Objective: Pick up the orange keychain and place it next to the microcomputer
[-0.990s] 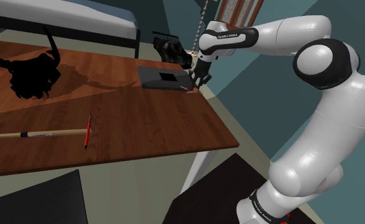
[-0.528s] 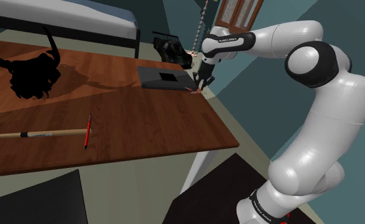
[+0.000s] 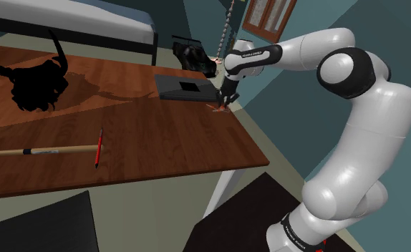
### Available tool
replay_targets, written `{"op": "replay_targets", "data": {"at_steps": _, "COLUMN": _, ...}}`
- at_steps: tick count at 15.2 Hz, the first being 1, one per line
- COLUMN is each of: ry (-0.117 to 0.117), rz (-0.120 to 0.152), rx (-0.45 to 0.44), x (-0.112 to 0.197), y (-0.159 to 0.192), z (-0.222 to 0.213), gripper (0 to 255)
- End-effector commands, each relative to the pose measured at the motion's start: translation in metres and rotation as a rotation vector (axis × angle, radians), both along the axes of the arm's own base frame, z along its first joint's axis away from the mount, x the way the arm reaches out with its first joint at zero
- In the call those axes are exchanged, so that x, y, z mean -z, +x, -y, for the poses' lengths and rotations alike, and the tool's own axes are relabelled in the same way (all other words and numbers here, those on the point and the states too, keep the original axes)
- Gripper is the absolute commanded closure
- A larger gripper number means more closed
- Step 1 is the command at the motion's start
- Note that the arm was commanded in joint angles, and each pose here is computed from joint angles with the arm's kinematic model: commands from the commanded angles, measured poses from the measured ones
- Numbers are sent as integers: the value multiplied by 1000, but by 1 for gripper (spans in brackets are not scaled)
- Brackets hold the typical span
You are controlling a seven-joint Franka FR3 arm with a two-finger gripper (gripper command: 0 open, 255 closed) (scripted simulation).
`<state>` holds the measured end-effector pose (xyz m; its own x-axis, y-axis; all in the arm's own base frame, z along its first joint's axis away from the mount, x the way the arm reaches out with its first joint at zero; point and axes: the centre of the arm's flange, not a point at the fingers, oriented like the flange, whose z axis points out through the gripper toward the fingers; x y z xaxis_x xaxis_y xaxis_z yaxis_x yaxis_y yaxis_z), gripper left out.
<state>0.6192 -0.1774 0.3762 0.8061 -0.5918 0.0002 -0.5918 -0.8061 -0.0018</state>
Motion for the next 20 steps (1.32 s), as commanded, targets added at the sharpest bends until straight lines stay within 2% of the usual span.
{"op": "replay_targets", "data": {"at_steps": 1, "ry": 0, "rz": 0, "rx": 0, "x": 10, "y": 2, "z": 0, "gripper": 255}}
{"op": "replay_targets", "data": {"at_steps": 4, "ry": 0, "rz": 0, "rx": 0, "x": 30, "y": 2, "z": 0, "gripper": 255}}
{"op": "replay_targets", "data": {"at_steps": 12, "ry": 0, "rz": 0, "rx": 0, "x": 30, "y": 2, "z": 0, "gripper": 255}}
{"op": "replay_targets", "data": {"at_steps": 13, "ry": 0, "rz": 0, "rx": 0, "x": 30, "y": 2, "z": 0, "gripper": 0}}
{"op": "replay_targets", "data": {"at_steps": 18, "ry": 0, "rz": 0, "rx": 0, "x": 30, "y": 2, "z": 0, "gripper": 0}}
{"op": "replay_targets", "data": {"at_steps": 20, "ry": 0, "rz": 0, "rx": 0, "x": 4, "y": 2, "z": 0, "gripper": 0}}
